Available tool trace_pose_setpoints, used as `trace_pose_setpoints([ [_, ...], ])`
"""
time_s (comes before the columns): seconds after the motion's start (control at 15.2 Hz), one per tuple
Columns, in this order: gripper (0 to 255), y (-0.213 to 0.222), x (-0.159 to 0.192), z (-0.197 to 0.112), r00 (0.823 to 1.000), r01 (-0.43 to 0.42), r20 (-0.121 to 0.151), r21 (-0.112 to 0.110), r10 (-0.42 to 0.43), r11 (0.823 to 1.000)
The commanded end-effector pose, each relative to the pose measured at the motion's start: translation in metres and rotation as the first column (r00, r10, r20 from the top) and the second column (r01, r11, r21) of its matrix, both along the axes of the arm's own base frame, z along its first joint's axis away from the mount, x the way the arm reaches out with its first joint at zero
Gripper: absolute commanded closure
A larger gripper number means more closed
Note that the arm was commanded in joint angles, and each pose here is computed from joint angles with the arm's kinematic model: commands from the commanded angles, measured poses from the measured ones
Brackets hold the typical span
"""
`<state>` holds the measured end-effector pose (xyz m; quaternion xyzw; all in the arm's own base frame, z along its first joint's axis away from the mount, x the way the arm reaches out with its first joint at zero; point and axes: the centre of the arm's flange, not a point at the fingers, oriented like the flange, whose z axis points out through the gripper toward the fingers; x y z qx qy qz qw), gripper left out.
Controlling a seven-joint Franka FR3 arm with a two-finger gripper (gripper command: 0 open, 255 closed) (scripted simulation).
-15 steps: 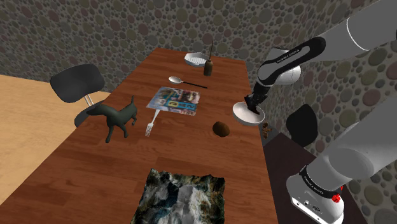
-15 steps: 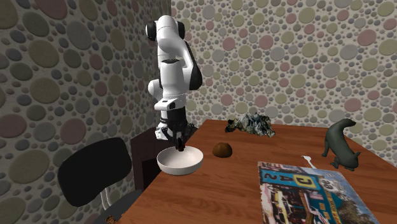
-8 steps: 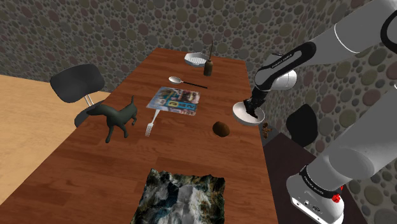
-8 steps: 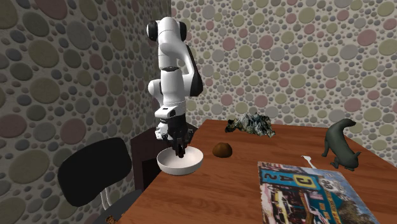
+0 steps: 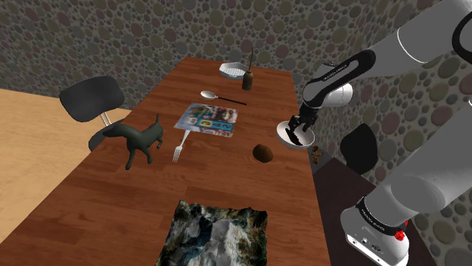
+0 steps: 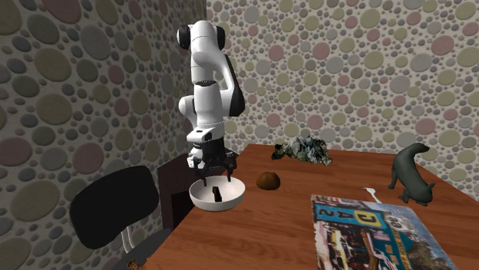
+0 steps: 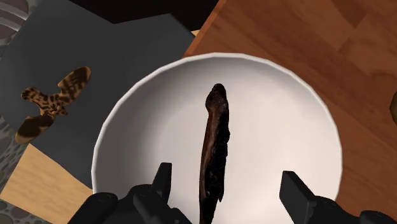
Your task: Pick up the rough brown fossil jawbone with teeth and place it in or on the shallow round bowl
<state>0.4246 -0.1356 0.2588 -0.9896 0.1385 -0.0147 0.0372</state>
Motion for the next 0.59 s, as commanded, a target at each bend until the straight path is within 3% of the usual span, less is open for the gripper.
trace_pose_setpoints([
  [0.0,0,0.0,0.0,0.0,1.0,0.0,0.0,0.0,0.0,1.0],
  [0.13,0,0.0,0.0,0.0,1.0,0.0,0.0,0.0,0.0,1.0],
  [0.4,0,-0.003,-0.002,0.05,1.0,0.0,0.0,0.0,0.0,1.0],
  [0.53,0,-0.003,-0.002,0.05,1.0,0.0,0.0,0.0,0.0,1.0],
])
